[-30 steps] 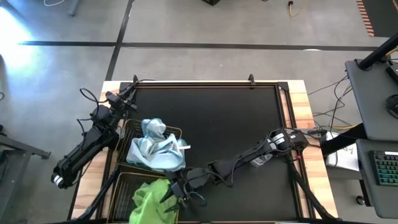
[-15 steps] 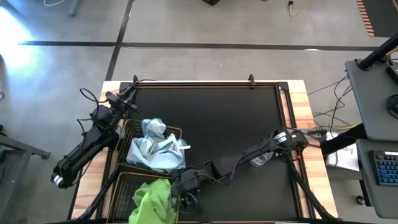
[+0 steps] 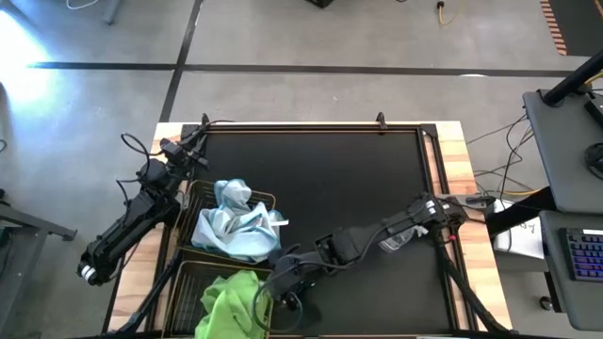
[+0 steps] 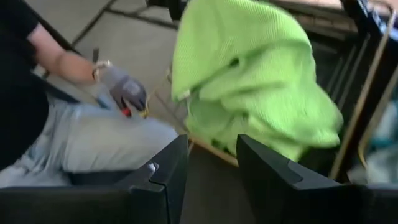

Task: Sort microfiber towel by color & place in baskets
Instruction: Return to Home Position

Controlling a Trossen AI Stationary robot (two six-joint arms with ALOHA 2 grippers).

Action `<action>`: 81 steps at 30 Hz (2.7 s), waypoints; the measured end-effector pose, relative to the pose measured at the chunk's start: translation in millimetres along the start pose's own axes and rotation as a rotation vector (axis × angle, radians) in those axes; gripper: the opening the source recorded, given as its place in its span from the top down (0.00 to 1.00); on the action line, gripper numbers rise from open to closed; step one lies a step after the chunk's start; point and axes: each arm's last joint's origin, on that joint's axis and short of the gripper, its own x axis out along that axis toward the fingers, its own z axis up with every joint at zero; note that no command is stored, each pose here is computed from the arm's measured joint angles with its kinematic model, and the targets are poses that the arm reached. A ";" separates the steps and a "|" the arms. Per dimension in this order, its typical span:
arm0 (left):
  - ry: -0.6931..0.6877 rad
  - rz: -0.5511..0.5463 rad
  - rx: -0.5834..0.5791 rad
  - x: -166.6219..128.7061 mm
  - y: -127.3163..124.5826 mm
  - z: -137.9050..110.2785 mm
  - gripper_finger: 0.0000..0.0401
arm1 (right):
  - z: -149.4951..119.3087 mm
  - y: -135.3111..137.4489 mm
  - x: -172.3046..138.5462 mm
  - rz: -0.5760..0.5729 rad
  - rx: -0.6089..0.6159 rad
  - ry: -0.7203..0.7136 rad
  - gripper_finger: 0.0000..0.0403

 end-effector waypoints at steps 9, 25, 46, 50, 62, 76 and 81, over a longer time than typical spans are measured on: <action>0.000 0.000 0.000 0.0 0.0 0.0 0.72 | -7.0 8.0 -31.2 -0.009 0.000 0.145 0.71; 0.000 0.000 0.000 0.0 0.0 0.0 0.72 | -6.6 21.2 -96.7 -0.014 -0.069 0.220 0.78; 0.000 0.000 0.000 0.0 0.0 0.0 0.72 | -19.7 34.2 -211.5 -0.327 -0.019 0.142 0.78; 0.000 0.000 0.000 0.0 0.0 0.0 0.72 | -31.2 34.3 -220.1 -0.348 0.009 0.086 0.80; 0.000 0.001 0.000 0.0 0.0 0.0 0.72 | -113.5 21.3 -194.9 -0.348 0.086 0.058 0.81; 0.000 0.000 0.000 0.0 0.0 0.0 0.72 | -194.2 13.2 -192.6 -0.299 0.095 -0.282 0.81; 0.000 0.001 0.000 0.0 0.0 0.0 0.72 | -200.6 14.5 -207.8 -0.316 0.063 -0.407 0.81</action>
